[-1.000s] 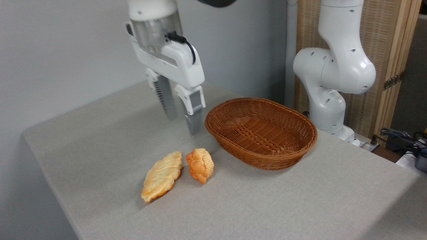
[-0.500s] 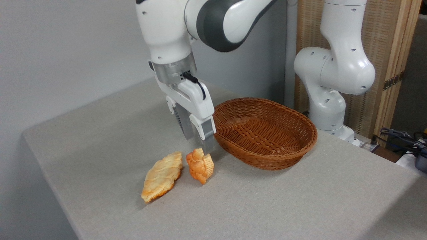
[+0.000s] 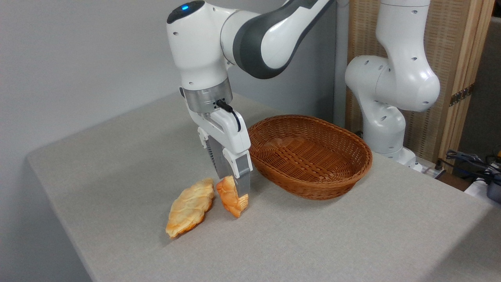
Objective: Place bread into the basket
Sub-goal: 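Close the gripper around the small orange bread roll, then lift the roll and carry it over the wicker basket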
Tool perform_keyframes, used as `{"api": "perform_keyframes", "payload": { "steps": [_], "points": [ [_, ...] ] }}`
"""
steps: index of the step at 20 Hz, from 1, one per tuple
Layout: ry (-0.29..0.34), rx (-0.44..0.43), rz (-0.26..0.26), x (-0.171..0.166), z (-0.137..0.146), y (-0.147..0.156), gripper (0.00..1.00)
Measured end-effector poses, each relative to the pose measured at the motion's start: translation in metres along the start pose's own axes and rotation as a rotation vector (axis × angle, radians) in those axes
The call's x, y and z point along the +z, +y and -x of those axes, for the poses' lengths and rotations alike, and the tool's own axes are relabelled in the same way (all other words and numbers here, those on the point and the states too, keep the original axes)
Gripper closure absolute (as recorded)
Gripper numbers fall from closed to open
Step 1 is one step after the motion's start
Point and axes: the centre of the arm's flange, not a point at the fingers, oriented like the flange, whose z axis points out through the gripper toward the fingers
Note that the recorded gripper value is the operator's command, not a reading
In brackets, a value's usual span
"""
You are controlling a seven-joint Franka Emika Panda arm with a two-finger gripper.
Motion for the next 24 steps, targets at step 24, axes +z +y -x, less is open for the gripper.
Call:
{"api": "perform_keyframes", "payload": {
  "steps": [24],
  "points": [
    [-0.004, -0.009, 0.004, 0.0023, 0.0026, 0.0010, 0.91]
  ]
}}
